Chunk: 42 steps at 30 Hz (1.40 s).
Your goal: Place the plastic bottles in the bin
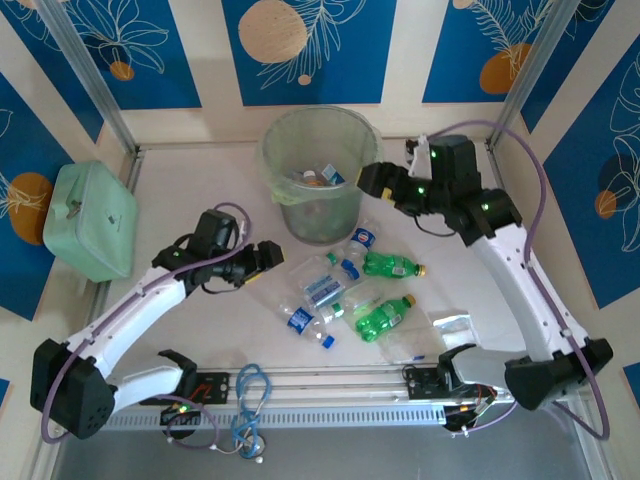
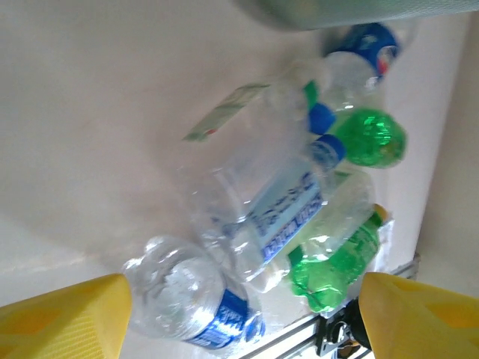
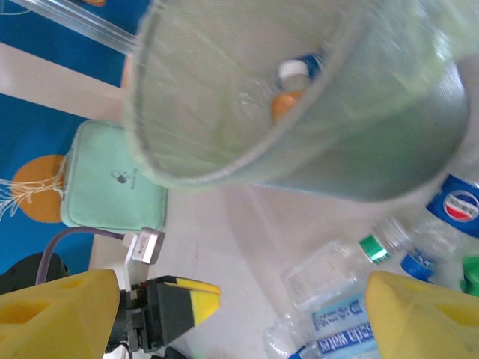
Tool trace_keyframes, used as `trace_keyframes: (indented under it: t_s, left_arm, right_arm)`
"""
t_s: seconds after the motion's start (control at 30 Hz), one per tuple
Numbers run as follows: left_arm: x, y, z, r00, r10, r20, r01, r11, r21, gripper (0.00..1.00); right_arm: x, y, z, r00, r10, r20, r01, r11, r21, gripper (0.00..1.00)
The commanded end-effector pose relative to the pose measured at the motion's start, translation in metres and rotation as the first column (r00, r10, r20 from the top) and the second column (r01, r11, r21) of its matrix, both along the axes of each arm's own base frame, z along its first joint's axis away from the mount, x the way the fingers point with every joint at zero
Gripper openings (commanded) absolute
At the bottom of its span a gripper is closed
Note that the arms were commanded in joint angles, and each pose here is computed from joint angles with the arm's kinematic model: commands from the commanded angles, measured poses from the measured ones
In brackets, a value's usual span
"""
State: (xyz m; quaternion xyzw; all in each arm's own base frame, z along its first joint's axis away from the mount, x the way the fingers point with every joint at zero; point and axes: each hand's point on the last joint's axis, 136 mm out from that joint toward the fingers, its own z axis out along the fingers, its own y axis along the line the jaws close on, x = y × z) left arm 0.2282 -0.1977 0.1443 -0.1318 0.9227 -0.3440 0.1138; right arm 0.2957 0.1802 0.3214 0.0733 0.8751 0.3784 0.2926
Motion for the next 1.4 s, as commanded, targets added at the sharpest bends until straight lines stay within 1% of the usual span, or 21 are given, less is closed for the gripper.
trace_keyframes:
  t_s: [0.0,0.03,0.1,0.17,0.2,0.27,0.33,0.4,0.43,0.53,0.6,0.73,0.9,1.0,1.13,1.23,1.37]
  left_arm:
    - [-0.010,0.003,-0.025,0.977,0.134,-0.167,-0.137,0.991,-0.003,0.78]
    - [-0.012,0.002,-0.029,0.969,0.153,-0.195,-0.156,0.988,0.004,0.78]
    - [-0.017,0.006,-0.034,0.958,0.173,-0.231,-0.164,0.985,0.056,0.78]
    - [-0.022,0.011,-0.037,0.953,0.178,-0.247,-0.152,0.981,0.121,0.78]
    - [-0.021,0.012,-0.037,0.954,0.172,-0.244,-0.143,0.981,0.134,0.78]
    - [-0.018,0.013,-0.033,0.962,0.160,-0.220,-0.129,0.980,0.150,0.78]
    - [-0.011,0.012,-0.024,0.975,0.137,-0.175,-0.110,0.982,0.153,0.76]
    - [-0.003,0.008,-0.014,0.987,0.105,-0.120,-0.088,0.986,0.142,0.75]
    - [0.001,0.007,-0.009,0.992,0.087,-0.092,-0.074,0.988,0.136,0.75]
    - [0.012,0.000,0.006,0.999,0.037,-0.019,-0.034,0.991,0.127,0.75]
    - [0.018,-0.003,0.014,1.000,0.004,0.017,-0.006,0.992,0.126,0.74]
    - [0.027,-0.013,0.032,0.993,-0.060,0.098,0.050,0.993,0.106,0.73]
    - [0.032,-0.021,0.045,0.981,-0.110,0.158,0.098,0.992,0.083,0.73]
    - [0.031,-0.024,0.046,0.977,-0.130,0.171,0.119,0.990,0.072,0.73]
    - [0.032,-0.026,0.045,0.975,-0.132,0.179,0.123,0.990,0.063,0.73]
    - [0.032,-0.027,0.044,0.974,-0.133,0.182,0.125,0.991,0.057,0.73]
    - [0.034,-0.029,0.045,0.971,-0.145,0.188,0.137,0.989,0.055,0.73]
  right_arm:
    - [-0.008,-0.005,-0.018,0.998,-0.034,-0.057,0.035,0.999,0.018,0.86]
    - [-0.010,-0.004,-0.024,0.997,-0.032,-0.072,0.034,0.999,0.028,0.86]
    - [-0.013,-0.002,-0.033,0.995,-0.031,-0.093,0.035,0.999,0.036,0.85]
    - [-0.012,-0.003,-0.044,0.993,-0.040,-0.111,0.044,0.999,0.026,0.85]
    - [-0.011,-0.005,-0.051,0.990,-0.059,-0.127,0.061,0.998,0.014,0.85]
    - [-0.008,-0.017,-0.069,0.975,-0.128,-0.184,0.124,0.992,-0.030,0.85]
    - [-0.007,-0.036,-0.093,0.941,-0.225,-0.253,0.203,0.973,-0.111,0.85]
    - [-0.012,-0.056,-0.117,0.880,-0.329,-0.343,0.284,0.942,-0.178,0.85]
    - [-0.015,-0.067,-0.128,0.835,-0.380,-0.397,0.328,0.924,-0.194,0.84]
    - [-0.026,-0.085,-0.159,0.706,-0.475,-0.526,0.439,0.876,-0.202,0.80]
    - [-0.029,-0.091,-0.172,0.644,-0.513,-0.567,0.492,0.846,-0.206,0.80]
    - [-0.025,-0.105,-0.186,0.547,-0.585,-0.599,0.590,0.777,-0.220,0.79]
    - [-0.016,-0.114,-0.202,0.437,-0.610,-0.661,0.680,0.705,-0.201,0.80]
    - [-0.011,-0.108,-0.210,0.400,-0.590,-0.702,0.693,0.695,-0.190,0.82]
    - [-0.011,-0.106,-0.222,0.333,-0.595,-0.731,0.705,0.672,-0.226,0.85]
    - [-0.009,-0.103,-0.231,0.311,-0.591,-0.744,0.717,0.660,-0.225,0.86]
    - [-0.001,-0.098,-0.239,0.314,-0.582,-0.750,0.721,0.660,-0.211,0.86]
